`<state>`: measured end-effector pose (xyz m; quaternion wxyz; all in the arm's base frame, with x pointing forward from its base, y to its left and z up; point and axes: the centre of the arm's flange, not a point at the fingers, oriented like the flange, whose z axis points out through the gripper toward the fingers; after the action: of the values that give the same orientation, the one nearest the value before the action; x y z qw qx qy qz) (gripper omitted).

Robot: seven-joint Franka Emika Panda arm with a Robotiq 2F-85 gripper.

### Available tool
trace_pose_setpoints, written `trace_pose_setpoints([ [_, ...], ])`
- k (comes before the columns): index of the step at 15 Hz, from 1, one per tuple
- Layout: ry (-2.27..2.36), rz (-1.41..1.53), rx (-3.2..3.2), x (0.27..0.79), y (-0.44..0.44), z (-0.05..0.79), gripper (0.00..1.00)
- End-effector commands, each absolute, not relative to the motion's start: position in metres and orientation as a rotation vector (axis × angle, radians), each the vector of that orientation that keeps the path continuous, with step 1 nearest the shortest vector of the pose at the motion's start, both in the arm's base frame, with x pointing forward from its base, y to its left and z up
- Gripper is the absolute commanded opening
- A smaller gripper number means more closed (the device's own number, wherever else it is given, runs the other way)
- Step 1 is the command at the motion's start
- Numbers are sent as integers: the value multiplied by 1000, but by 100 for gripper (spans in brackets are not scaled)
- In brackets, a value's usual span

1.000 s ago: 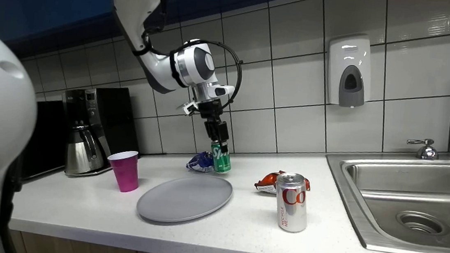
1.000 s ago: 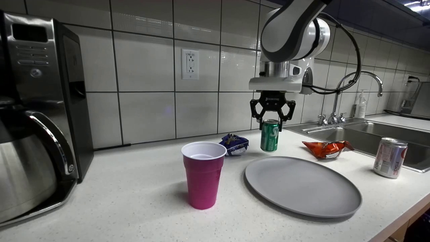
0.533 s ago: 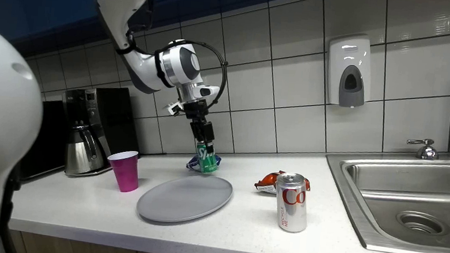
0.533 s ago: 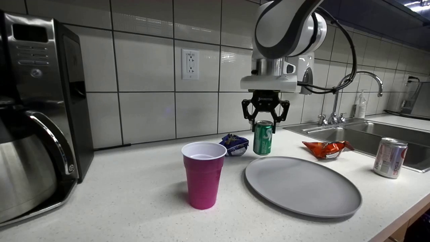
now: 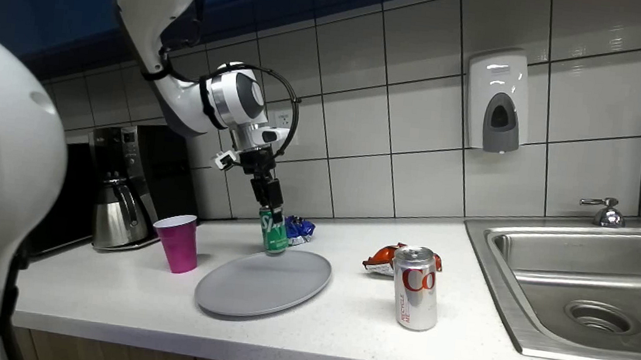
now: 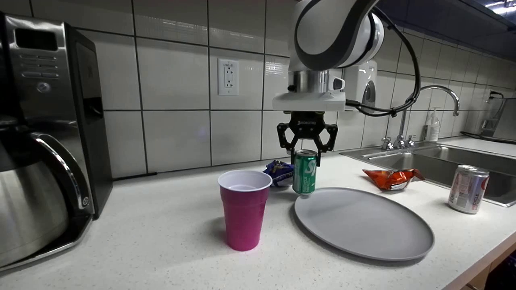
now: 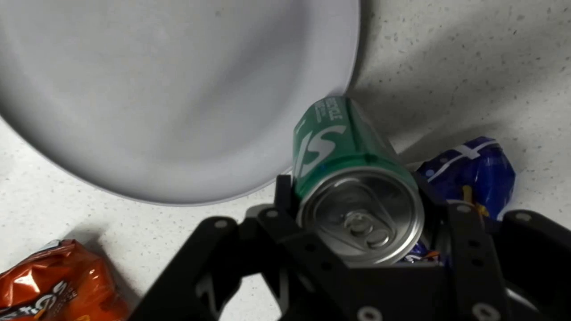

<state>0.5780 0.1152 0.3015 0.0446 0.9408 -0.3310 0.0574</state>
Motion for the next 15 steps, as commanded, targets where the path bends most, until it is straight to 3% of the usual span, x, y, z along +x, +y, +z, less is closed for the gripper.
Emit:
trace_pose_setpoints([
  [1,-1033,204,2872,562,130,308,38],
  [15,-1131,296,2848,531,145,312,38],
])
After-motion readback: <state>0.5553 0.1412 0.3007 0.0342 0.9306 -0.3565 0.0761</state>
